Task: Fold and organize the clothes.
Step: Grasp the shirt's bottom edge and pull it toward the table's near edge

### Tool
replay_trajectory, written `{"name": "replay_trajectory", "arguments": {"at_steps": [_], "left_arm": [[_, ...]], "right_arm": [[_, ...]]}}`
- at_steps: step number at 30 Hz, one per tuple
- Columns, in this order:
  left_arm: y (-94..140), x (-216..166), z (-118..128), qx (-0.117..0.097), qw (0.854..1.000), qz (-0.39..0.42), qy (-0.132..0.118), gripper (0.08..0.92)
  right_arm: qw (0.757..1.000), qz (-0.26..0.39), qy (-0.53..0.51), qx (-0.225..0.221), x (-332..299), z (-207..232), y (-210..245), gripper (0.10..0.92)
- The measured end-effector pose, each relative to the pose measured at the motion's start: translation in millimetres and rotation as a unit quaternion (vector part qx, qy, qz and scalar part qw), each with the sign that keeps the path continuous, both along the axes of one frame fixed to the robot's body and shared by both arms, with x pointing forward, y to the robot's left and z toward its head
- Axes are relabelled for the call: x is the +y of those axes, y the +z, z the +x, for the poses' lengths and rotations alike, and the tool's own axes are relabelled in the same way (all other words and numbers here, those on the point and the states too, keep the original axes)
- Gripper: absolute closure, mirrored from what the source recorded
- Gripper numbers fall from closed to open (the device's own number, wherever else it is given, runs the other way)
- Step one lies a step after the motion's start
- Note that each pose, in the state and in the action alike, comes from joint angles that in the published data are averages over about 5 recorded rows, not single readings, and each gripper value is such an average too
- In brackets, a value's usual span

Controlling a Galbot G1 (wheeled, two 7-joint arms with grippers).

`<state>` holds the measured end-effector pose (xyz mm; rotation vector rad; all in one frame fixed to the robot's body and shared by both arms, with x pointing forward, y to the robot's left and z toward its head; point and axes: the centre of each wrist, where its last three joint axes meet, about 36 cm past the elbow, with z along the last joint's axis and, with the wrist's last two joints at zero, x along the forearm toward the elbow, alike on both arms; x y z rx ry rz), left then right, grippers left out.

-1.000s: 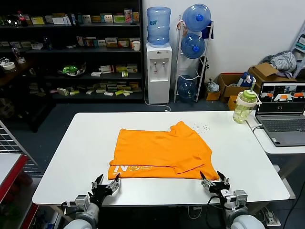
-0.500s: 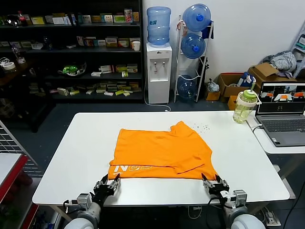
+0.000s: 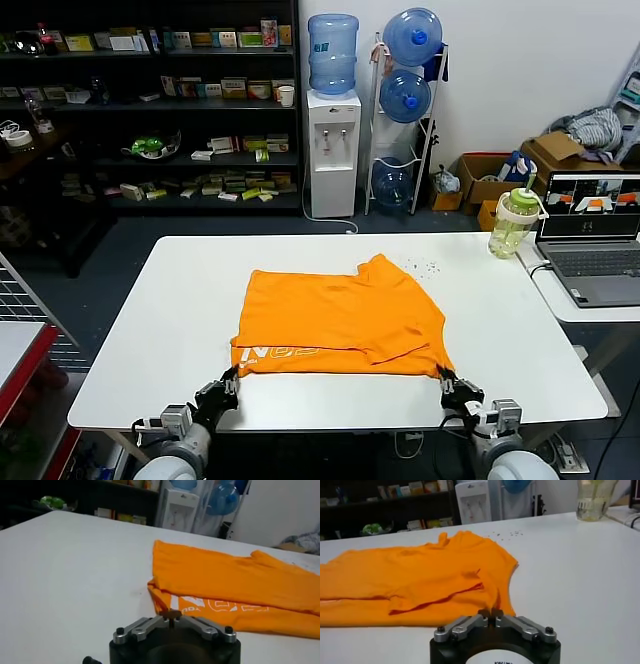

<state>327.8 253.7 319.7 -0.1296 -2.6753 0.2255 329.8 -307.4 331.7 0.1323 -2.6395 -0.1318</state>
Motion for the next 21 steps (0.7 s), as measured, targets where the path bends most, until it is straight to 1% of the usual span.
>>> {"name": "replay_trajectory", "arguments": {"at_steps": [2,6,9,16,21], "left_arm": [[4,1,-2,0.0,1.0,0.0,0.002,0.91],[14,4,-9,0.0,1.0,-0.002,0.005,0.91],[23,6,-16,0.005,1.0,-0.004,0.007,0.909],[39,8,-41,0.02,1.0,-0.005,0.011,0.91],[41,4,-63,0.04,0.999,-0.009,0.012,0.91]], "right_arm": [[1.0,-0.002,0.0,-0.001,-1,-4,5,0.898],[1.0,-0.006,0.0,-0.001,-3,-14,16,0.898],[1.0,-0.009,-0.002,0.004,-4,-24,23,0.898],[1.0,-0.018,-0.01,0.022,-6,-51,35,0.898],[0.999,-0.021,-0.015,0.035,-5,-69,38,0.898]]}}
